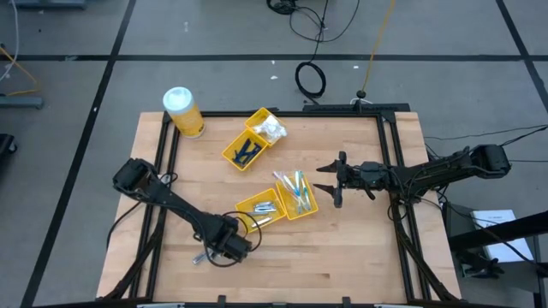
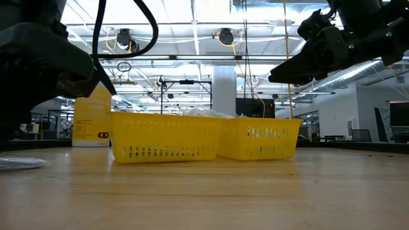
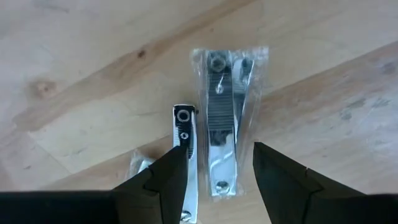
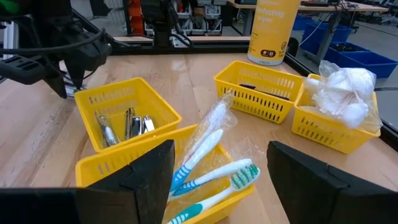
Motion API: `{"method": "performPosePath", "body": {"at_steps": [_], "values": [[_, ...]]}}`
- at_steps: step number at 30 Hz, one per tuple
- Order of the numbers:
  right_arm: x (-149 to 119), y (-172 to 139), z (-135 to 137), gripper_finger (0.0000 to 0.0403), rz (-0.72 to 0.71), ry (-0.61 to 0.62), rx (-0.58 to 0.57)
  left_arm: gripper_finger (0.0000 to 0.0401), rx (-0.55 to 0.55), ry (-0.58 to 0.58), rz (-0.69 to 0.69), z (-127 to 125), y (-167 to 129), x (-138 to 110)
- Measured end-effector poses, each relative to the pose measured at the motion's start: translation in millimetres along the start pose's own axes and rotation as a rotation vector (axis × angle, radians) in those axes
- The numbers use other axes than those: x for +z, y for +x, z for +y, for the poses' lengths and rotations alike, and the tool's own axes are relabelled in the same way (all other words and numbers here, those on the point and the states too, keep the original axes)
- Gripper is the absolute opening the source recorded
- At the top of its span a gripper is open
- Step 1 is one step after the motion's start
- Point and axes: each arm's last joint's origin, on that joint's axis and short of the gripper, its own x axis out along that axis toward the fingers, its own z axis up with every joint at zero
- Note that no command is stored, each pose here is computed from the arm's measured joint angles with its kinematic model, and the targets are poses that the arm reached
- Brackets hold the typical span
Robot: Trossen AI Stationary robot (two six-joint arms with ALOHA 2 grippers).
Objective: Pick & Place Travel size toiletries
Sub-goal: Put the silver nail cutter into the bottom left yellow basket
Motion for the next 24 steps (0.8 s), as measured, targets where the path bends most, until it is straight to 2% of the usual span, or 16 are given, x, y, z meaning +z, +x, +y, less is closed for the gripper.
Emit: {"method": "performPosePath", "body": {"at_steps": [9, 18, 24], "values": [[0.1, 0.0, 0.0, 0.0242, -0.001, 0.000, 0.000, 0.0181, -0.014, -0.006, 0.063, -1.2, 0.2, 1.2], [0.1, 0.0, -0.1, 0.0242, -0.001, 0.000, 0.000, 0.0181, -0.031, 0.016, 0.048, -2.6, -0.4, 4.9], [0.1, 0.0, 0.0, 0.0242, -0.001, 0.000, 0.000, 0.0181, -0.095, 0.044, 0.043, -8.8, -0.8, 4.8]]}}
